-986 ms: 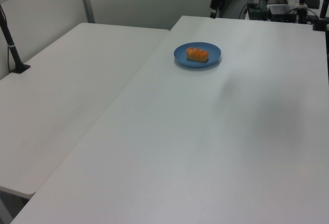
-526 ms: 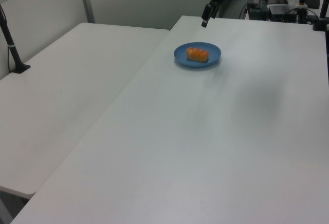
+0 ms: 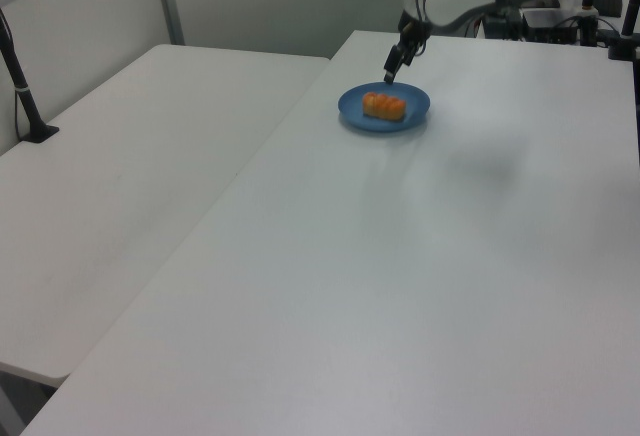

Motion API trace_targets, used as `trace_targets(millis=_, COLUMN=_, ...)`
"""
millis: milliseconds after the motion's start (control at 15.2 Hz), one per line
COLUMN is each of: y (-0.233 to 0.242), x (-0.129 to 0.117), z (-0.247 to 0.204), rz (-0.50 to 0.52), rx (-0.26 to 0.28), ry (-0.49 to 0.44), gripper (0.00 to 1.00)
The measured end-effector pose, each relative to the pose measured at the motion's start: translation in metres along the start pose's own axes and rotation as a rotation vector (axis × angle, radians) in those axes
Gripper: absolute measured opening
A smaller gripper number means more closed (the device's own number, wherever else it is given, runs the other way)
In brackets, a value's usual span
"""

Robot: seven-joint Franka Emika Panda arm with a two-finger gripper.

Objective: Put the bread on the table
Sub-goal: 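Move the open gripper down over the bread roll on the blue plate, then close the gripper around the orange bread roll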

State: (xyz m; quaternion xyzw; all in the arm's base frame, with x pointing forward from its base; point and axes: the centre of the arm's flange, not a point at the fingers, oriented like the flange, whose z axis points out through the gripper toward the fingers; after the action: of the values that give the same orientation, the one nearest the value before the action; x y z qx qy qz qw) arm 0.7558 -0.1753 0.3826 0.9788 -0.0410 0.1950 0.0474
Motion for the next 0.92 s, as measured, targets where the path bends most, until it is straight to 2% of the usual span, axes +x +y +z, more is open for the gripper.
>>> trace_targets(millis=394, y=-0.007, x=-0.008, z=0.045, rz=0.104, rx=-0.005, ry=0.043, gripper=1.0)
trace_targets(millis=789, y=-0.016, x=-0.012, z=0.062, rz=0.107, rx=-0.001, ry=0.05, gripper=1.0)
trace_targets(millis=920, y=-0.018, x=-0.012, z=0.064, rz=0.105, rx=0.001, ry=0.048, gripper=0.96)
